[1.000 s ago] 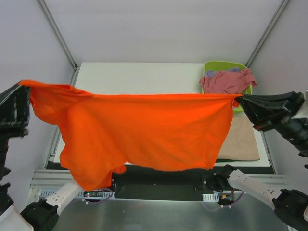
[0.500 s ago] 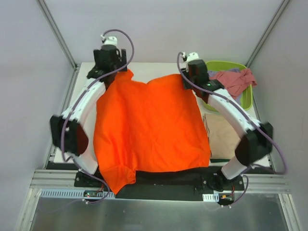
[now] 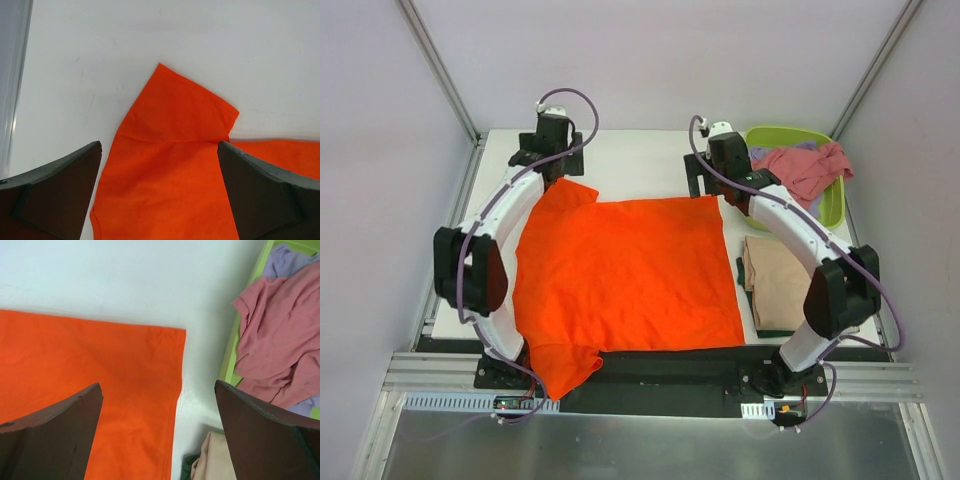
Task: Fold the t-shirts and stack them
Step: Flatten out the tshirt
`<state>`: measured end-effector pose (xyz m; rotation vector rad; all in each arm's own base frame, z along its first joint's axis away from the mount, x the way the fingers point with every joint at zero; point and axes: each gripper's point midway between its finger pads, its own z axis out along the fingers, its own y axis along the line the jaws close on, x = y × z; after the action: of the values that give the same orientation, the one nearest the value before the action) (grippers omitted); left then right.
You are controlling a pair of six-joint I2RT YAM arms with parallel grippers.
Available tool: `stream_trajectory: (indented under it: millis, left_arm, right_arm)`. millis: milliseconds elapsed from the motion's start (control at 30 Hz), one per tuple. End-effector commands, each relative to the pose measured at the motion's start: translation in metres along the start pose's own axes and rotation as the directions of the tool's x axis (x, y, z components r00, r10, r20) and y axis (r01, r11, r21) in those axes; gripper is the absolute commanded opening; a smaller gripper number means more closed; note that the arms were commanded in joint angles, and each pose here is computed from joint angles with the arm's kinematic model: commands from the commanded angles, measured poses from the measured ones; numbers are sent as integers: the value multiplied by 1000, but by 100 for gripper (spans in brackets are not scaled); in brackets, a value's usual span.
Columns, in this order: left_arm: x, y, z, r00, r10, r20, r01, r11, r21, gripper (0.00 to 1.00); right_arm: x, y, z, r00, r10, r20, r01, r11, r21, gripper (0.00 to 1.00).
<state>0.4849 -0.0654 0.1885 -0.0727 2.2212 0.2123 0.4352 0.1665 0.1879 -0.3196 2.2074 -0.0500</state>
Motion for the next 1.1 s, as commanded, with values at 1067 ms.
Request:
stream_trajectory:
  millis: [1067]
  left_arm:
    - [175,19,30,779,-466,-419,481,874,-78,99]
  right_arm:
    - [152,63,52,838,201,-507,-297,948,-116,96]
